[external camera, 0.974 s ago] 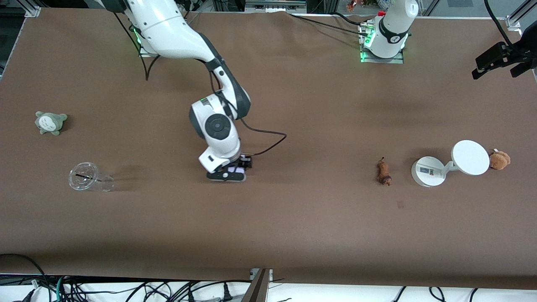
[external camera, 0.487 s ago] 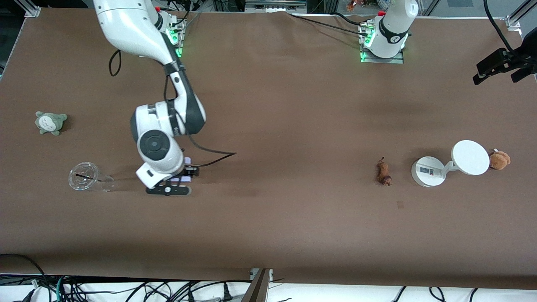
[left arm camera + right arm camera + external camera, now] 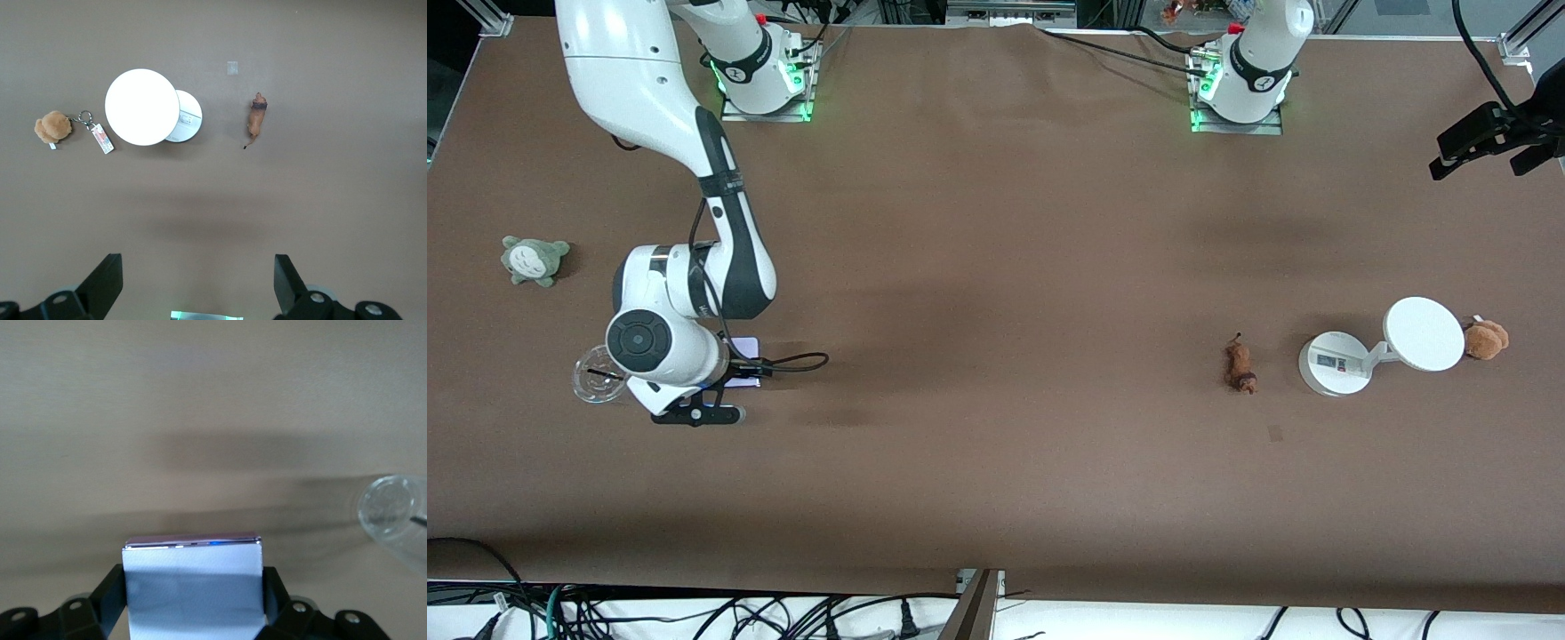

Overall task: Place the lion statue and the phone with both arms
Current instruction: 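Carry the white phone beside the glass cup and release it with the right gripper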

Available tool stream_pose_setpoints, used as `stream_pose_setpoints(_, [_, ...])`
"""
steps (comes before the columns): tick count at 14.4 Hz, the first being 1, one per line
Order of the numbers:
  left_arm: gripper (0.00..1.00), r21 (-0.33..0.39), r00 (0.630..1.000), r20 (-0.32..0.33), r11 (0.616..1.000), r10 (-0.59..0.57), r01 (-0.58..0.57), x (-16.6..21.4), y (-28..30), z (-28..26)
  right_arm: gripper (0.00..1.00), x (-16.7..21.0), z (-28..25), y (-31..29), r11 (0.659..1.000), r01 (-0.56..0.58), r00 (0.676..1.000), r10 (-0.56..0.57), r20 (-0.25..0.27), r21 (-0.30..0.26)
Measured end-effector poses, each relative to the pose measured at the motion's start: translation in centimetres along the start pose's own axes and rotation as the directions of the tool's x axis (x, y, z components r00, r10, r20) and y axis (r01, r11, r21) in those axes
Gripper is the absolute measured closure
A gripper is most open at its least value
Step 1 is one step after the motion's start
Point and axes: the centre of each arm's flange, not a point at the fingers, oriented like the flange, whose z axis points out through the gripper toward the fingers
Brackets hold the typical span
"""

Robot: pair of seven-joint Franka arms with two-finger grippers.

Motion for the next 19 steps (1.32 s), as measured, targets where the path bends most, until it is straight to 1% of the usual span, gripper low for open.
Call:
stream_pose_setpoints(2, [0.0, 0.0, 1.0, -0.004, 1.0, -0.005, 0.005, 0.0, -0.3, -0.2, 0.15, -0.5, 2.3, 1.5, 1.0, 0.002, 1.0, -0.002, -0.021, -0.002])
stream_pose_setpoints(4, [0.0, -0.001, 1.0, -0.004, 1.0, -0.014, 0.014, 0.0, -0.7, -0.2, 0.15, -1.0, 4.1, 2.4, 1.0, -0.003, 1.0, 0.003, -0.024, -0.006])
stream_pose_setpoints(7, [0.0, -0.002, 1.0, -0.014, 1.0, -0.019, 0.019, 0.2, -1.0, -0.3, 0.15, -1.0, 4.7, 3.0, 1.0, -0.008, 0.999, 0.008, -0.031, -0.005])
stream_pose_setpoints(10, [0.0, -0.003, 0.999, -0.024, 1.0, -0.03, 0.03, 0.3, -1.5, -0.5, 0.15, -0.8, 5.2, 3.8, 1.0, 0.001, 0.999, 0.0, -0.046, 0.02])
stream_pose_setpoints(12, [0.0, -0.003, 0.999, -0.027, 0.999, -0.038, 0.038, 0.3, -2.0, -0.6, 0.14, -0.8, 5.5, 3.9, 1.0, 0.007, 0.999, -0.005, -0.047, 0.024])
stream_pose_setpoints(13, [0.0, -0.003, 0.999, -0.028, 0.999, -0.039, 0.039, 0.3, -2.0, -0.6, 0.09, -0.7, 5.4, 3.7, 1.0, 0.01, 0.999, -0.009, -0.049, 0.025])
stream_pose_setpoints(14, [0.0, -0.003, 0.999, -0.028, 0.999, -0.039, 0.038, 0.3, -2.0, -0.6, 0.0, -0.6, 5.2, 3.4, 1.0, 0.015, 0.998, -0.014, -0.055, 0.027])
stream_pose_setpoints(17, [0.0, -0.003, 0.999, -0.028, 0.999, -0.038, 0.038, 0.3, -2.0, -0.6, 0.0, 0.2, 3.2, 2.6, 0.999, 0.029, 0.996, -0.026, -0.08, 0.035])
stream_pose_setpoints(18, [0.0, -0.003, 0.999, -0.029, 0.999, -0.038, 0.038, 0.3, -2.0, -0.6, 0.0, 0.6, 1.9, 2.4, 0.999, 0.035, 0.997, -0.032, -0.075, 0.04])
stream_pose_setpoints(19, [0.0, -0.003, 0.999, -0.03, 0.999, -0.038, 0.038, 0.3, -1.9, -0.7, 0.0, 1.0, 0.2, 2.2, 0.998, 0.041, 0.998, -0.038, -0.058, 0.048])
